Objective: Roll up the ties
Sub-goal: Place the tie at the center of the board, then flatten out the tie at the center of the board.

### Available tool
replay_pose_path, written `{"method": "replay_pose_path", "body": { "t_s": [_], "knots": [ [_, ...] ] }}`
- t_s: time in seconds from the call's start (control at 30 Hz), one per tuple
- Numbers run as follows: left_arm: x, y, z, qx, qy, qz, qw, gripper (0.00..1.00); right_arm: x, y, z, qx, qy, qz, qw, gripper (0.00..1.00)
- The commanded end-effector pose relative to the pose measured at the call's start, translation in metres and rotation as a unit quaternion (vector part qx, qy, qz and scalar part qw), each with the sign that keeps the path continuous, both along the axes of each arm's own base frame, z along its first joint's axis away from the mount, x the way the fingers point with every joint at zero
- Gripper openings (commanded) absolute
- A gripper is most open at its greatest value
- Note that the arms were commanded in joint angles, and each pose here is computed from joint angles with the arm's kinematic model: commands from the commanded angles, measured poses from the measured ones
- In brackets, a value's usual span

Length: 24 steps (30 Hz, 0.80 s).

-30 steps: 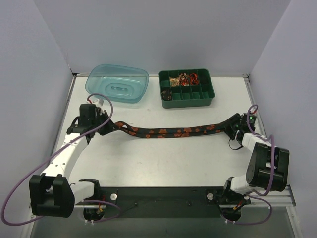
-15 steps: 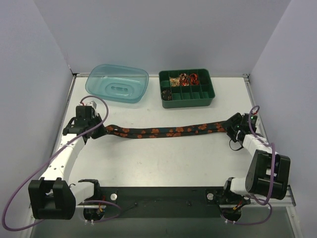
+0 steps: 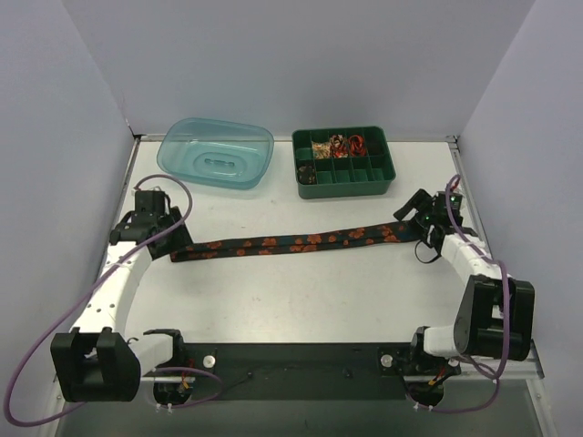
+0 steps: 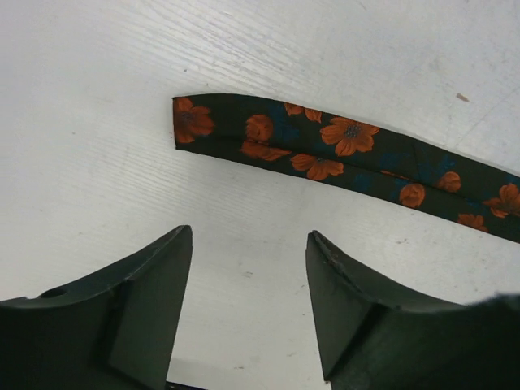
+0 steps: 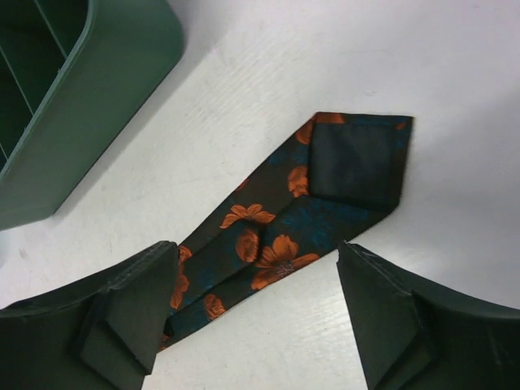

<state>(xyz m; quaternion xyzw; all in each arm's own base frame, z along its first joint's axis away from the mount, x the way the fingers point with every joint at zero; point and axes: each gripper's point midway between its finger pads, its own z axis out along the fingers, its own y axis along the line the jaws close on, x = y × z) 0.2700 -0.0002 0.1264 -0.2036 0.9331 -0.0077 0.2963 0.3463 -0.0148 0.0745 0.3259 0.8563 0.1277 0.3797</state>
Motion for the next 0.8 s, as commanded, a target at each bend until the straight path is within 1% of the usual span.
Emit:
{"method": "replay_pose_path", "body": {
  "t_s": [0.0, 0.03, 0.1, 0.23, 0.33, 0.43, 0.53, 0.57, 0.7, 0.77],
  "knots": [
    [0.001, 0.02, 0.029, 0.043, -0.024, 0.031, 0.998, 0.74, 0.011, 0.016, -0.001, -0.028, 0.016, 0.048, 0.998, 0.83],
    [0.0, 0.026, 0.031, 0.056, -0.022, 0.039, 0.997, 0.76, 0.013, 0.023, -0.002, -0.033, 0.016, 0.062, 0.997, 0.83],
    [0.0, 0.028, 0.037, 0.062, -0.031, 0.041, 0.997, 0.76, 0.015, 0.027, -0.011, -0.032, 0.037, 0.071, 0.996, 0.81],
    [0.002, 0.024, 0.045, 0.055, -0.047, 0.032, 0.997, 0.76, 0.021, 0.032, -0.022, -0.03, 0.072, 0.078, 0.994, 0.77],
    [0.002, 0.023, 0.045, 0.053, -0.046, 0.027, 0.997, 0.76, 0.022, 0.034, -0.032, -0.023, 0.083, 0.078, 0.993, 0.75],
    [0.003, 0.022, 0.043, 0.052, -0.045, 0.023, 0.997, 0.76, 0.023, 0.035, -0.038, -0.02, 0.093, 0.076, 0.993, 0.66],
    [0.005, 0.021, 0.043, 0.051, -0.045, 0.021, 0.997, 0.76, 0.023, 0.036, -0.044, -0.018, 0.104, 0.077, 0.991, 0.63],
    [0.005, 0.021, 0.043, 0.05, -0.046, 0.02, 0.997, 0.76, 0.022, 0.037, -0.045, -0.017, 0.106, 0.077, 0.991, 0.55],
    [0.007, 0.02, 0.041, 0.047, -0.046, 0.018, 0.998, 0.76, 0.021, 0.039, -0.048, -0.014, 0.106, 0.08, 0.991, 0.53],
    [0.008, 0.019, 0.04, 0.046, -0.045, 0.017, 0.998, 0.76, 0.021, 0.04, -0.051, -0.01, 0.11, 0.081, 0.991, 0.47]
  ]
}}
